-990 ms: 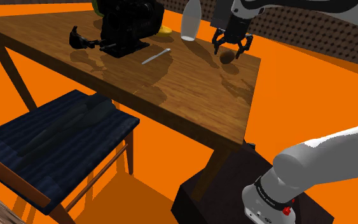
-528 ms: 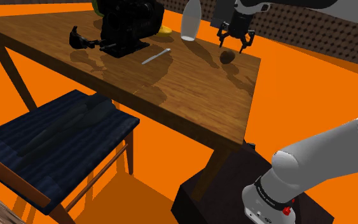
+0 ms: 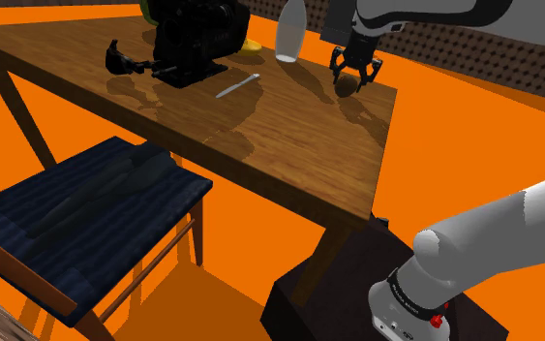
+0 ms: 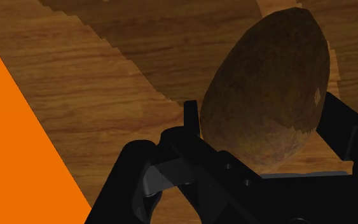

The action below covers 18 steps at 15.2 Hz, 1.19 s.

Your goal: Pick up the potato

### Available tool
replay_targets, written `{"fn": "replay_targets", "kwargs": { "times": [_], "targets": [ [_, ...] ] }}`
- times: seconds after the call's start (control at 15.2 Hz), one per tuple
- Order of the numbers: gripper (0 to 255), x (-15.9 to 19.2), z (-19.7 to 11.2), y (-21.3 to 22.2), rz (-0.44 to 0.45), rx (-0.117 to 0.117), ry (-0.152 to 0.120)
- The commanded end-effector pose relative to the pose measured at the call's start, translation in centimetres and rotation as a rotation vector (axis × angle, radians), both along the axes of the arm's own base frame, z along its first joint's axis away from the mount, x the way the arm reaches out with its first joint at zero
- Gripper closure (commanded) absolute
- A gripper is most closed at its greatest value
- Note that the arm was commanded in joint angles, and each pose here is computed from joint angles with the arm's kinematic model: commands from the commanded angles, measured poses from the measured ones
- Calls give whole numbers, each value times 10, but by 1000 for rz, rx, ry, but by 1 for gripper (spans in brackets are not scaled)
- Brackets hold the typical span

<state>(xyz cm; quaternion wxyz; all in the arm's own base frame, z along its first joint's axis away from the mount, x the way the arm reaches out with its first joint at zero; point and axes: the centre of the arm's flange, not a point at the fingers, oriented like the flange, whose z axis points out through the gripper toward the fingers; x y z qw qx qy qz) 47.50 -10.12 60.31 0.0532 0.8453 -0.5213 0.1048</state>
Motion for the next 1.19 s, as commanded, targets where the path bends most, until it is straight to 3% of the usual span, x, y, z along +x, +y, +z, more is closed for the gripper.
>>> {"fn": "replay_targets", "kwargs": {
  "times": [0.0,0.53,1.12],
  "targets": [
    [255,0,-1,0,0,0,0],
    [255,0,-1,0,0,0,0],
    [255,0,47,0,0,0,0]
  ]
}}
